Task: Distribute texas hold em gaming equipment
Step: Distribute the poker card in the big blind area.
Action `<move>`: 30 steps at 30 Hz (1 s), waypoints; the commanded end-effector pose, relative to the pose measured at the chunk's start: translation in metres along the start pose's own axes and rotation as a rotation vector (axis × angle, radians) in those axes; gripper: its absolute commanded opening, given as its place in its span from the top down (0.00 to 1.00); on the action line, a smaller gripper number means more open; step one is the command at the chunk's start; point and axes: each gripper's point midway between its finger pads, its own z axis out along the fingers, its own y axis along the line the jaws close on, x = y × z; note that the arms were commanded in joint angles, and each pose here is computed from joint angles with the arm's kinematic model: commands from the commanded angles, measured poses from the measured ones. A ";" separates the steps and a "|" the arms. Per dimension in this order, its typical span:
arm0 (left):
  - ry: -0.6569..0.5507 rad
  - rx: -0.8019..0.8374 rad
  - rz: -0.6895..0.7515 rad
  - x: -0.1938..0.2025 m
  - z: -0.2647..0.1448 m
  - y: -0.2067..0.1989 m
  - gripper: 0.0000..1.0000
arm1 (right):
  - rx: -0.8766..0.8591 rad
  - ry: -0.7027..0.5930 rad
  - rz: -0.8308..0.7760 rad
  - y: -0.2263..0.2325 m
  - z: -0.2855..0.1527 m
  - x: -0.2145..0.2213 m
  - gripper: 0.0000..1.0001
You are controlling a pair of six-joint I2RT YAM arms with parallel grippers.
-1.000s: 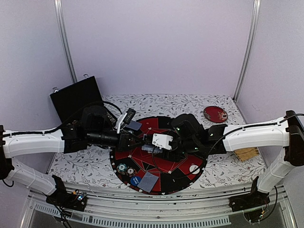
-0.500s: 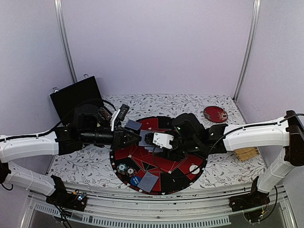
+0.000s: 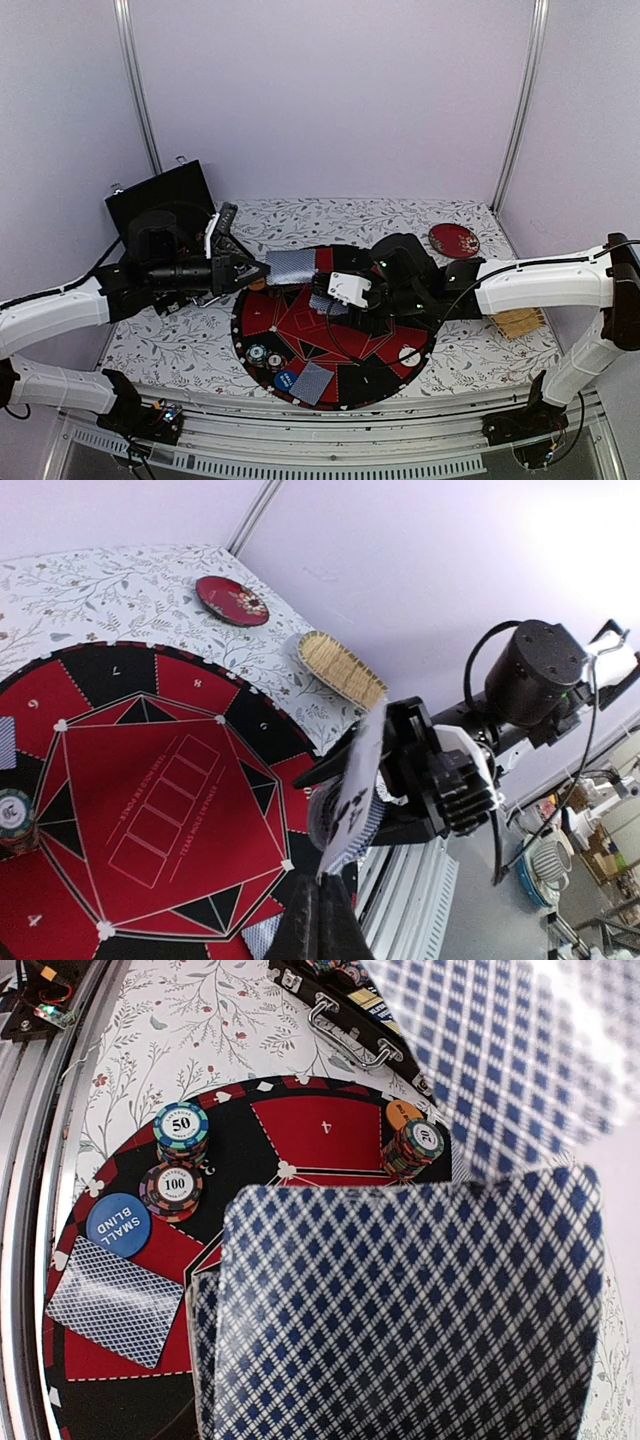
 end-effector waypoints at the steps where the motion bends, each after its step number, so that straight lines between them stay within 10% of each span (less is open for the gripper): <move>1: -0.020 -0.040 0.020 -0.026 -0.019 0.013 1.00 | 0.014 -0.041 0.019 -0.006 -0.010 -0.008 0.48; 13: 0.092 -0.358 0.060 -0.089 -0.038 0.161 1.00 | -0.004 -0.056 0.009 -0.006 -0.014 -0.013 0.48; 30: 0.368 -0.311 -0.096 -0.024 0.038 0.282 1.00 | -0.018 -0.057 0.017 -0.002 -0.018 -0.011 0.48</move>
